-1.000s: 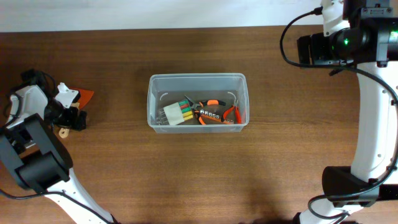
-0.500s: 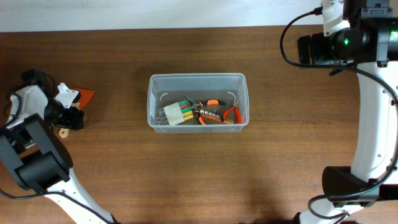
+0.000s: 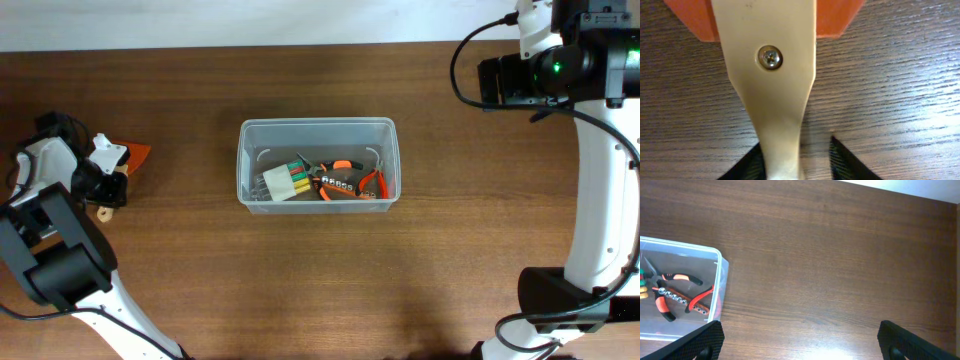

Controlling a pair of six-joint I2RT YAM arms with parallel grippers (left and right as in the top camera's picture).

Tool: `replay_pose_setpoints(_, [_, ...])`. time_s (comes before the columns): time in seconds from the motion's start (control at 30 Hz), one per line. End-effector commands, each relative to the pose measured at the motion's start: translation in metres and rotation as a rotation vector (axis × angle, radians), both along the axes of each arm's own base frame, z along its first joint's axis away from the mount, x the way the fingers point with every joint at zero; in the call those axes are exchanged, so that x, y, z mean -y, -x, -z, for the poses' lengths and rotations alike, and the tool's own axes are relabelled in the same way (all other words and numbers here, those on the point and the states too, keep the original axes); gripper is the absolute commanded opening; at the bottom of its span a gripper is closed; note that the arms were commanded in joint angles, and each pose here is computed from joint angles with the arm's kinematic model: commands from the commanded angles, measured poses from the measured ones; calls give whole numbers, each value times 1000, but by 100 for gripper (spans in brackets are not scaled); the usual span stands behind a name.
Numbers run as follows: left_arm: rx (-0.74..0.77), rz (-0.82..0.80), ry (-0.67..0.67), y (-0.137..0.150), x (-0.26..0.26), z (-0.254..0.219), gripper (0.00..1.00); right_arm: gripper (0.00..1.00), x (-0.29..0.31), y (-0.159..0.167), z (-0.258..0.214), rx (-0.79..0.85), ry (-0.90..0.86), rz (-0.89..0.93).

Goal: Pack container
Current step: 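Lift the scraper and carry it over the container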

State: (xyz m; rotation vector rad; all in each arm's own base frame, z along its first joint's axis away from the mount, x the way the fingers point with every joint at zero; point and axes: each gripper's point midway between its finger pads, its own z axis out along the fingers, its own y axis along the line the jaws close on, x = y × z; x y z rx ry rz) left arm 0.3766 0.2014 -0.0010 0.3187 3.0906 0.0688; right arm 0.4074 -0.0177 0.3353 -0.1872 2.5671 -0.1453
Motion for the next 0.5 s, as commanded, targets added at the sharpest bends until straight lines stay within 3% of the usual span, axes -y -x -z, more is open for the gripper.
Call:
replay_pose_setpoints(0.0, [-35,3,23,8,3,14,35,99,5,0,0,-2,5,21])
replay_pose_setpoints(0.1, [-32,1,28,7,4,14,27,98,5,0,1,-2,5,20])
replay_pose_setpoints(0.47, [-26,-7,39,6,6,14,17,99,5,0,1,-3,5,21])
